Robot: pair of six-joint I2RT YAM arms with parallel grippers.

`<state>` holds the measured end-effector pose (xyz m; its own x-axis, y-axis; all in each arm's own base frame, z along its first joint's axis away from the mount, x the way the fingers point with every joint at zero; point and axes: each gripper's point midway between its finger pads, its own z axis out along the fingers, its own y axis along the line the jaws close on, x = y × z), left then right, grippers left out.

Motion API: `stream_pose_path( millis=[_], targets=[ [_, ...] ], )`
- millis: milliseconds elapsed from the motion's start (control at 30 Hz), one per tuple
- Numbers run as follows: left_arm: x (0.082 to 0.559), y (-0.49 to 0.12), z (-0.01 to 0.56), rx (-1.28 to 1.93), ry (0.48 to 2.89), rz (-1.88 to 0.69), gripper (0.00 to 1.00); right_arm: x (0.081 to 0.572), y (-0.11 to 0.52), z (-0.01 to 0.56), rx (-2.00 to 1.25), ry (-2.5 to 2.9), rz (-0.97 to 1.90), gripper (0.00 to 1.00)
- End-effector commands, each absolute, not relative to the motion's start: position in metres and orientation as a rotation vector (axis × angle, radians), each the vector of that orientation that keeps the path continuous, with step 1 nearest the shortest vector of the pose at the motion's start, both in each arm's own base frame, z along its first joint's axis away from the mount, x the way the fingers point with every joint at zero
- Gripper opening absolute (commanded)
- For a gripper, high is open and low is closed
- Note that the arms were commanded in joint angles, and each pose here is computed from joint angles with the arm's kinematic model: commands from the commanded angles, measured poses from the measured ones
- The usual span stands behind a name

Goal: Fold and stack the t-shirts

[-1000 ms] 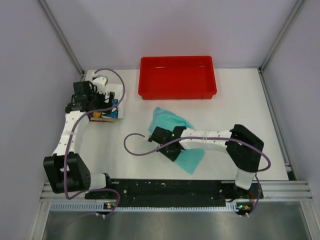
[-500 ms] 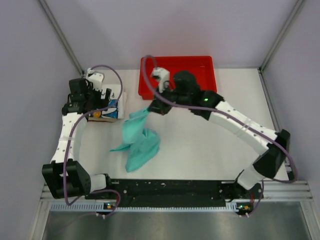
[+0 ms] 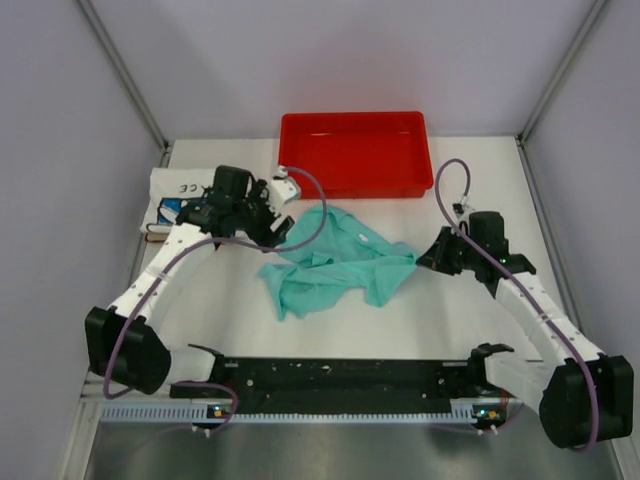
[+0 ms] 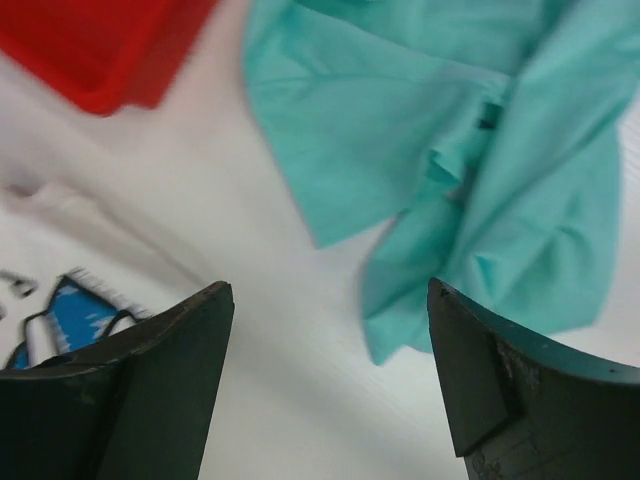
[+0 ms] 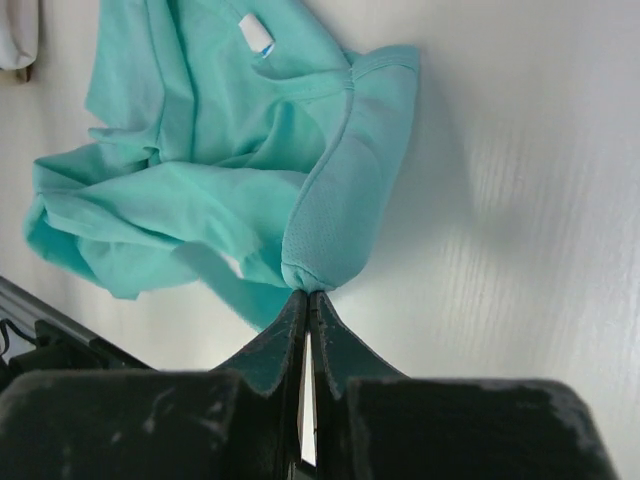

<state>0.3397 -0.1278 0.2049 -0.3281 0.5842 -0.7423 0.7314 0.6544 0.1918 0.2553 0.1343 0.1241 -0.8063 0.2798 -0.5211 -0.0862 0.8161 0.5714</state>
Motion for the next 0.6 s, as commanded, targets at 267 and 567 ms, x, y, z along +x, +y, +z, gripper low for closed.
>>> stream_pose_path(
  millis=[267,567],
  targets=[
    [0.225,-0.147,0.086,1.535,2.306,-0.262,0.82,0.283,0.122,0.139,0.139,2.328,0.712,0.0],
    [0.261,-0.141,0.054,1.382,2.534,-0.069,0.5,0.288,0.116,0.152,0.13,2.295,0.661,0.0]
  ],
)
